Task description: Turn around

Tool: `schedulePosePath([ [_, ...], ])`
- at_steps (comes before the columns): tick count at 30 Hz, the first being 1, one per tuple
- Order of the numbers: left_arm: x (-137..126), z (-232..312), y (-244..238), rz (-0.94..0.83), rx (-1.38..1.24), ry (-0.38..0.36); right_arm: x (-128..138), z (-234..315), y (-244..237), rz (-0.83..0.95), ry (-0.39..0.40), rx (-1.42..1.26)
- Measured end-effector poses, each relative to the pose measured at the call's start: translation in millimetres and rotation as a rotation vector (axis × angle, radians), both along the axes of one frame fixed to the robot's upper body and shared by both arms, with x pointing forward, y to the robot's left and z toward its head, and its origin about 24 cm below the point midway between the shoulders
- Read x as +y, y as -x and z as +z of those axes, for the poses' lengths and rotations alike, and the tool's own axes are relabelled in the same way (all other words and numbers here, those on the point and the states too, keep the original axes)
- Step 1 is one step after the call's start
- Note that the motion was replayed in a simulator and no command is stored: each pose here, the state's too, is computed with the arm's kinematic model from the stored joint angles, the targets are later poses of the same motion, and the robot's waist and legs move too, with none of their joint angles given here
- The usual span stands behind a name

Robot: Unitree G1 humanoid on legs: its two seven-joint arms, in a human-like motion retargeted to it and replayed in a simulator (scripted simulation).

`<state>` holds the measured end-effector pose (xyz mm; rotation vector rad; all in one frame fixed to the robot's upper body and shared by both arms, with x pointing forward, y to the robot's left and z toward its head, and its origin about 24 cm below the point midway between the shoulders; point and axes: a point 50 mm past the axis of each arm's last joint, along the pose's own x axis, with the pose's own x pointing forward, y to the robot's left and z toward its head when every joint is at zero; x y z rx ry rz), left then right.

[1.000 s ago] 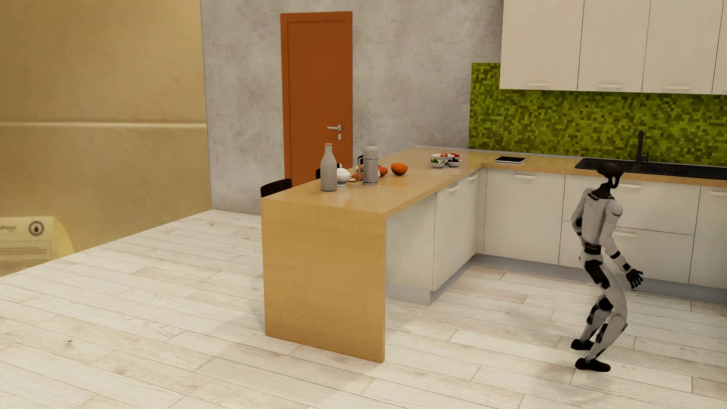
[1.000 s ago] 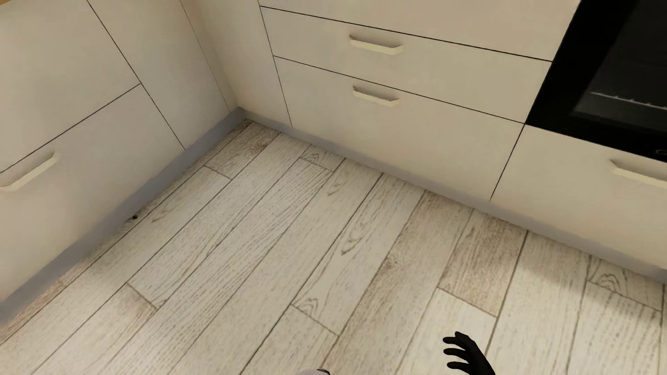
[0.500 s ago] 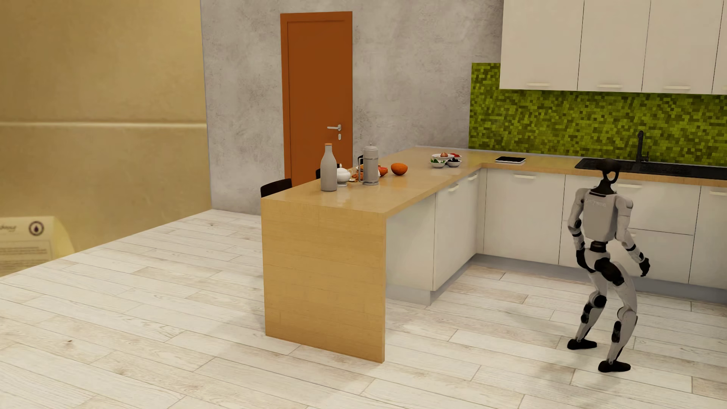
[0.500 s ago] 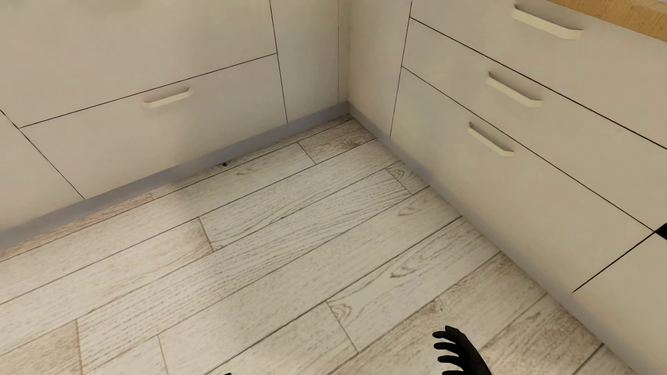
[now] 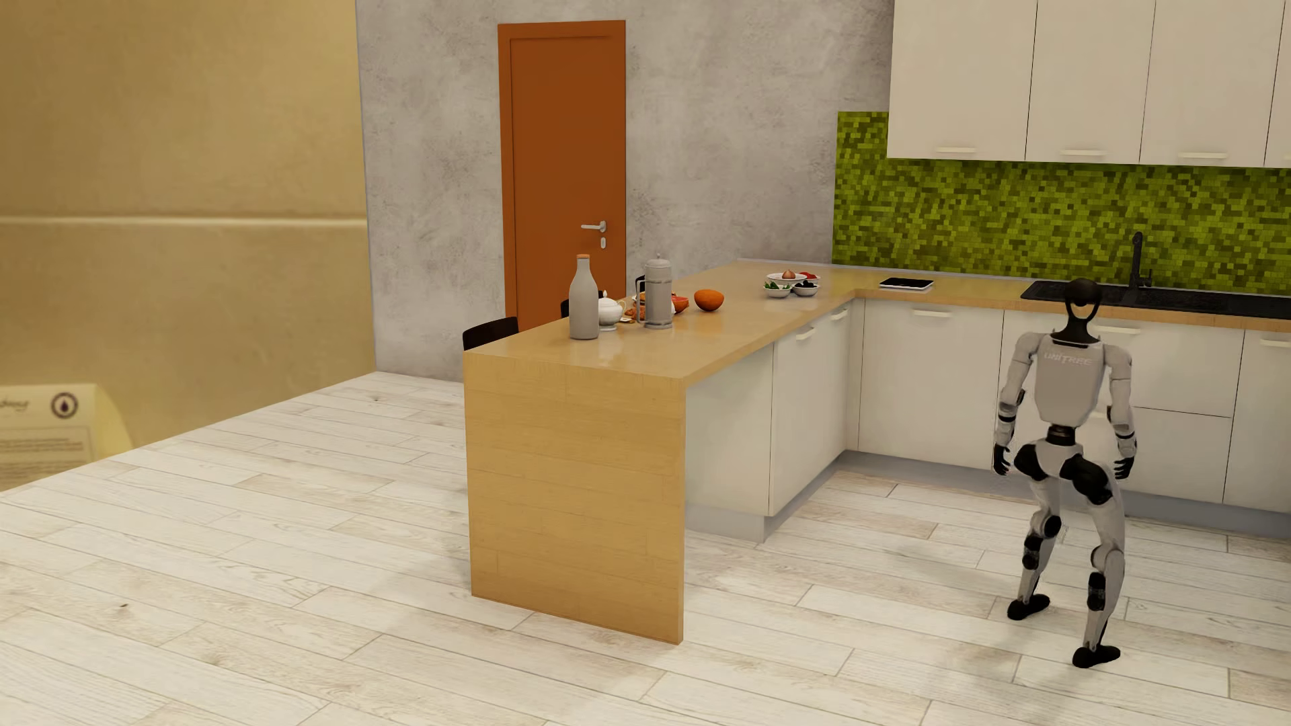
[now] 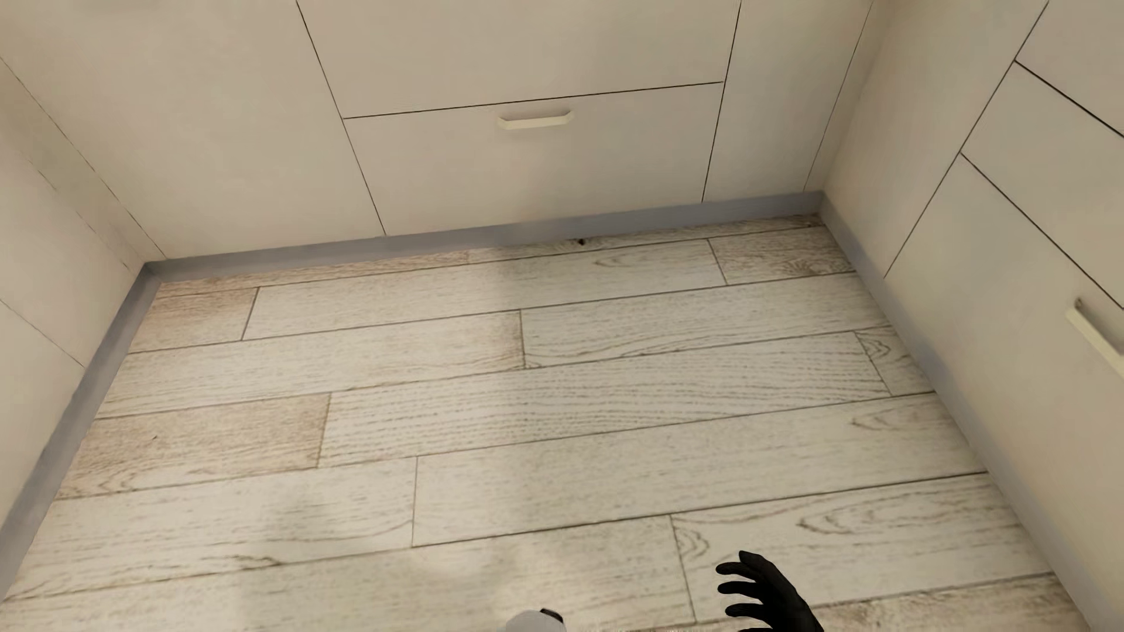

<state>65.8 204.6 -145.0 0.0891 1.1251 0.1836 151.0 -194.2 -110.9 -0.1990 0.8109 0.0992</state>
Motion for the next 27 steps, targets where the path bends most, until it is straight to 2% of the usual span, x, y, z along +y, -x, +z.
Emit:
schedulePosePath([
  [1,7,-3,6,-0.014,0.05,-0.021,11,3,-10,0.01,-0.015,-0.034],
  [3,-7,-2,-5,-0.005,0.021,0.032,14,2,-1,0.024,0.003,-0.056],
  [5,-11,1,-11,-0.02,-0.014,-0.009,7,-4,10,0.002,0.014,-0.022],
  [7,1,1,-8,-0.015,-0.011,-0.026,15,6,-11,0.01,-0.025,-0.073],
  [8,0,-1,1,-0.026,0.0,0.0,21,5,-10,0.035,-0.041,-0.068],
  [9,-6,-1,2,-0.01,-0.007,0.05,11,-1,-1,0.045,-0.02,-0.029],
  [10,-10,-2,-1,0.019,-0.013,0.07,-8,-3,4,0.01,0.01,-0.008],
  [13,-9,2,-27,-0.102,-0.056,0.068,3,6,-10,0.001,0.027,-0.043],
  [14,-9,4,-20,-0.075,-0.082,0.086,12,2,-4,0.009,0.03,-0.023],
  [15,-3,5,-14,-0.032,-0.113,0.068,5,-4,5,-0.017,0.047,0.015],
  [16,-2,6,-11,0.051,-0.157,0.062,-13,-9,19,-0.029,0.089,0.07],
  [17,-2,9,-17,0.039,-0.191,0.043,-34,-13,33,-0.04,0.133,0.135],
  [18,1,11,-24,0.019,-0.204,0.015,-31,-10,20,-0.061,0.112,0.112],
  [20,6,11,-29,-0.087,-0.167,-0.032,0,5,-13,-0.006,0.047,-0.032],
  [21,10,11,-33,-0.099,-0.151,-0.028,9,7,-13,-0.015,0.017,-0.082],
  [22,4,12,-36,-0.077,-0.162,0.014,10,5,-4,-0.036,0.006,-0.101],
  [24,-6,7,-23,-0.053,-0.117,0.086,2,6,-6,-0.117,0.001,-0.11],
  [26,6,0,-1,0.004,-0.057,0.058,14,6,-13,-0.106,-0.017,-0.109],
  [27,9,0,5,0.033,-0.045,0.047,14,4,-10,-0.086,-0.001,-0.093],
])
